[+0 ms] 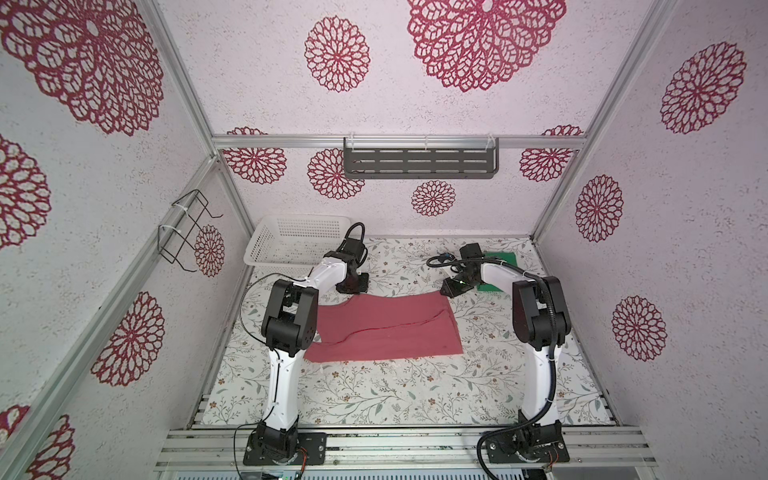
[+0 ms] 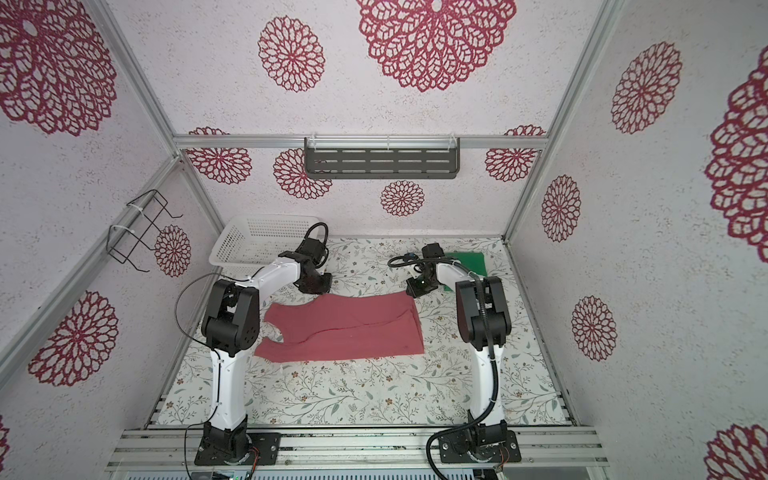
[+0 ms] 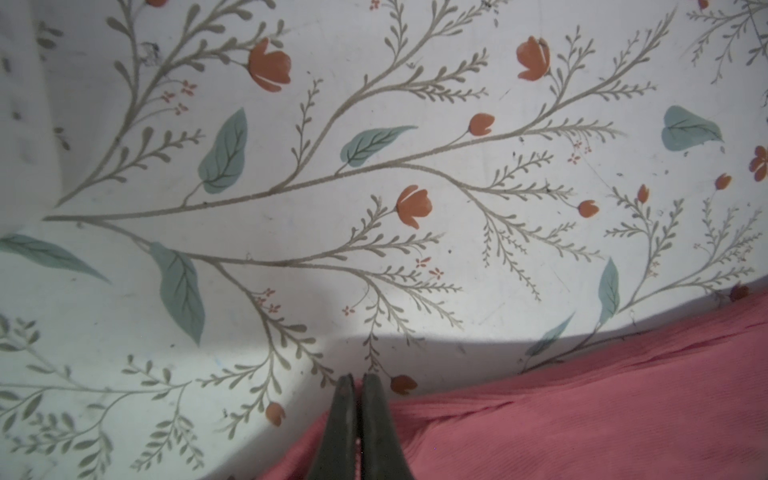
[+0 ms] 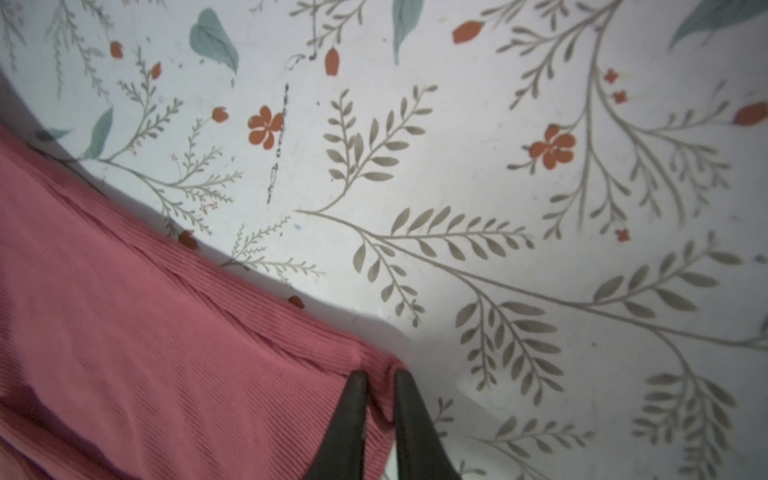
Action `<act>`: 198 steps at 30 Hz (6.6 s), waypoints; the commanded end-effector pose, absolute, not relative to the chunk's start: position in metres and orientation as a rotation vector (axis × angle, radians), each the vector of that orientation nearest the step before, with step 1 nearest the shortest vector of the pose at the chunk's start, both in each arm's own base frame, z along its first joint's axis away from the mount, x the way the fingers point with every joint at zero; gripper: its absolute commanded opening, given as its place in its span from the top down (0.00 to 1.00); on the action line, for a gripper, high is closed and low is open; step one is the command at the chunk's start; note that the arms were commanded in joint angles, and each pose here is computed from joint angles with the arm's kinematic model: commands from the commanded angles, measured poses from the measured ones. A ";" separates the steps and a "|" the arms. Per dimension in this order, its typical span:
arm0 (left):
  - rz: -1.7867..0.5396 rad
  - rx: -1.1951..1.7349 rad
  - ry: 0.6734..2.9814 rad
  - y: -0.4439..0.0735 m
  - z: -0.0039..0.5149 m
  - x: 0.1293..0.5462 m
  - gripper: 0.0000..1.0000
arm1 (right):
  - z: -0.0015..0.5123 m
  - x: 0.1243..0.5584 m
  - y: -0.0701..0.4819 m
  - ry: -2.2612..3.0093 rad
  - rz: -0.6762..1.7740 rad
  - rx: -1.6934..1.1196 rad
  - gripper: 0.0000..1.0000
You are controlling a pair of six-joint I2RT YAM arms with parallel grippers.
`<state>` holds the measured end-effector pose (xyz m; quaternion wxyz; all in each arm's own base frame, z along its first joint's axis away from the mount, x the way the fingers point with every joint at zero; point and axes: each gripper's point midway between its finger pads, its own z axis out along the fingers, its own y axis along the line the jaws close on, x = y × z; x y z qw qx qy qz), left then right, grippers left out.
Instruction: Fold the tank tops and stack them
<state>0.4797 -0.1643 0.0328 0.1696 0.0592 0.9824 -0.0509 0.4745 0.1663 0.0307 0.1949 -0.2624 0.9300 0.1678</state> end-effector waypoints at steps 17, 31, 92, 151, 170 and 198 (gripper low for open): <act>0.017 -0.043 2.644 -0.142 0.085 0.462 1.00 | 0.104 0.446 0.151 2.417 0.209 -0.801 1.00; 0.132 -0.137 2.547 -0.136 0.104 0.398 1.00 | 0.110 0.387 0.145 2.354 0.173 -0.812 1.00; -0.188 -0.498 2.567 -0.135 0.078 0.287 0.46 | 0.056 0.261 0.226 2.751 0.457 -0.382 0.44; -0.100 -0.541 2.691 -0.111 0.041 0.251 0.56 | 0.134 0.304 0.121 2.481 -0.075 -0.688 0.51; -0.205 -0.514 2.697 -0.140 0.025 0.276 0.56 | 0.056 0.280 0.180 2.805 0.574 0.065 0.56; -0.023 -0.473 2.754 -0.126 -0.002 0.281 0.60 | 0.065 0.372 0.167 2.743 0.228 -0.231 1.00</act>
